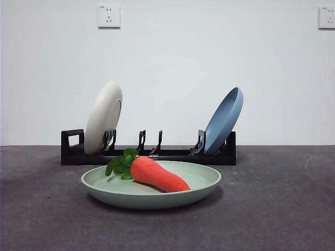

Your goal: Take the green plate from the plate rack,put the plate on the table,take the carrot from the table,put the carrot in the plate

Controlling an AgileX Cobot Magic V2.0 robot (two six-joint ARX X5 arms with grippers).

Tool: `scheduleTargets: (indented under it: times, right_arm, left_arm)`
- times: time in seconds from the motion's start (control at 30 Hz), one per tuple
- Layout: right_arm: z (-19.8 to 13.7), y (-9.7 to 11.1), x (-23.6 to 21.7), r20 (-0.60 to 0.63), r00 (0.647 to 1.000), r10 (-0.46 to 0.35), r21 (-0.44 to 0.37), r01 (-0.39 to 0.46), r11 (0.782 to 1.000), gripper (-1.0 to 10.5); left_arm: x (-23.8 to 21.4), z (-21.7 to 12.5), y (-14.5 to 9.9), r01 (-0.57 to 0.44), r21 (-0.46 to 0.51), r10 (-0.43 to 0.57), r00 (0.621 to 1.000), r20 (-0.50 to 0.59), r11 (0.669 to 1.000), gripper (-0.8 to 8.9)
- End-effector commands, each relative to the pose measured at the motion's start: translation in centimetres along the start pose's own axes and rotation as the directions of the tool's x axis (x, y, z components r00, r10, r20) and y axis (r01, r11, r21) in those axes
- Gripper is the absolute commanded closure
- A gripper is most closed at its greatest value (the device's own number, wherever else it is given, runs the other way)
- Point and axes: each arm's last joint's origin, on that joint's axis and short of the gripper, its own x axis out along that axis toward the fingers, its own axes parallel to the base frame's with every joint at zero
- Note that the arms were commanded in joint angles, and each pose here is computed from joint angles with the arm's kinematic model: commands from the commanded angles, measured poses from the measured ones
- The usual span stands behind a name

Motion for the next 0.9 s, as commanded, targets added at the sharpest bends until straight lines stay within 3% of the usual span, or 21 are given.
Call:
scheduleTargets:
  times: [0.03,0.27,0.47,0.7,0.9]
  right_arm:
    - [0.0,0.0,0.1,0.003,1.0,-0.001,0.004,0.001,1.0,9.5]
    - [0.0,0.0,0.1,0.003,1.0,-0.001,0.004,0.001,1.0,9.5]
    - [0.0,0.0,0.1,0.003,1.0,-0.001,0.004,0.001,1.0,9.5]
    - [0.0,0.0,0.1,0.003,1.0,-0.001,0.004,0.001,1.0,9.5]
    - [0.0,0.0,0.1,0.003,1.0,-0.001,0.004,0.001,1.0,9.5]
  left_arm:
    - [-0.4,-4.2,-0.9,-0.018,0.017,0.019,0.999,-0.03,1.0,8.16]
    - [-2.1,-12.5,-2.8,-0.053,-0.067,0.044,0.991,-0.129,0.996,8.17]
    - [-2.9,-17.2,-3.9,-0.062,-0.128,0.036,0.98,-0.197,0.99,8.16]
    - [-3.4,-20.2,-4.6,-0.087,-0.19,0.037,0.967,-0.252,0.978,8.17]
    - [-3.7,-21.4,-5.0,-0.091,-0.228,0.0,0.928,-0.372,0.969,8.17]
